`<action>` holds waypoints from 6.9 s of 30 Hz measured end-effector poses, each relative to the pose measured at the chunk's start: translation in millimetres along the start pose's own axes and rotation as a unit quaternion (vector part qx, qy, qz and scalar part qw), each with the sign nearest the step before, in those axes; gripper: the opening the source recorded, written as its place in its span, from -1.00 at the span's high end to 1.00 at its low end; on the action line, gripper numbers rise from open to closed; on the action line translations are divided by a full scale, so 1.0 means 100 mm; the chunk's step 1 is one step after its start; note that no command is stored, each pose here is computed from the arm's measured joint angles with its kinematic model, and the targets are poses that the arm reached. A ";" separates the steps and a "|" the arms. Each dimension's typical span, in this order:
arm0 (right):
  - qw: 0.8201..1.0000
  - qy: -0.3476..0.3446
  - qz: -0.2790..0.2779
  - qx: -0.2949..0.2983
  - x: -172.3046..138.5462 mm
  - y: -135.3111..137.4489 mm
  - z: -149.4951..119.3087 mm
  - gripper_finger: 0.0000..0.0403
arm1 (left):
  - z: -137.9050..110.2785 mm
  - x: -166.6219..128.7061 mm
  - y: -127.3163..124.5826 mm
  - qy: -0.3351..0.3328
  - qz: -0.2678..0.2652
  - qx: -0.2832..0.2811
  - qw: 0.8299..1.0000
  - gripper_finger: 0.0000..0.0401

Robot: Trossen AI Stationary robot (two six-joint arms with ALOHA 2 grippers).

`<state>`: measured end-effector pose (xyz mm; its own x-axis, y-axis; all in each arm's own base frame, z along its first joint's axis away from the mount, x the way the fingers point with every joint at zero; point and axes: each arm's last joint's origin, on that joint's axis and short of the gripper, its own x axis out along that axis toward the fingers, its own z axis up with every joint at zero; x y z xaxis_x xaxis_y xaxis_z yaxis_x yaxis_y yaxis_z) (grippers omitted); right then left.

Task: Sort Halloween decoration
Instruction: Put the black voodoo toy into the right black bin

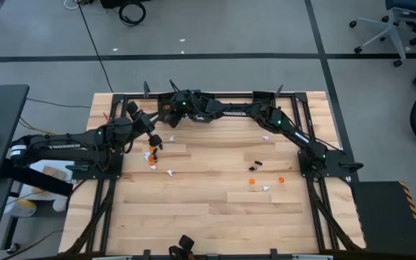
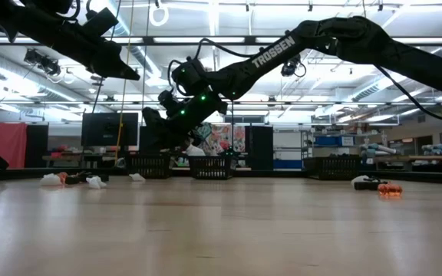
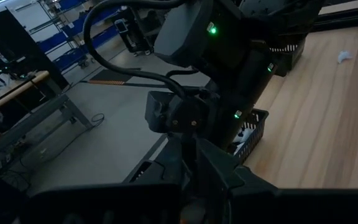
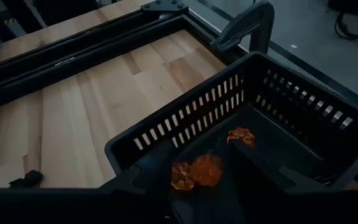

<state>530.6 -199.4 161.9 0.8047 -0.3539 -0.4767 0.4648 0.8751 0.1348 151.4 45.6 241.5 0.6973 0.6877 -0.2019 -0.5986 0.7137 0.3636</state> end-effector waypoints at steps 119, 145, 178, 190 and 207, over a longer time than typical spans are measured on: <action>0.957 0.272 0.032 -0.092 -3.01 0.39 -1.43 0.18 | -0.53 0.40 -1.21 0.118 -0.407 0.050 0.905 0.28; 0.896 0.442 -0.026 0.018 -3.49 0.80 -1.58 0.18 | -0.52 0.51 -1.11 0.080 -0.386 0.100 0.913 0.28; 0.922 0.372 -0.064 -0.083 -3.25 0.39 -2.05 0.24 | -0.51 0.51 -1.11 0.076 -0.387 0.100 0.913 0.28; 0.924 0.374 -0.044 -0.072 -3.20 0.29 -2.12 0.58 | -0.51 0.51 -1.11 0.077 -0.387 0.101 0.913 0.28; 0.940 0.326 -0.049 -0.091 -3.10 0.32 -1.79 0.82 | -0.51 0.51 -1.11 0.077 -0.387 0.101 0.913 0.28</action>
<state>229.8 -2.3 158.9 0.3365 -0.2107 -0.9178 0.4059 0.9119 -0.0605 233.6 7.8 144.2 0.8081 0.0091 -0.5889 0.1457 0.9657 0.2149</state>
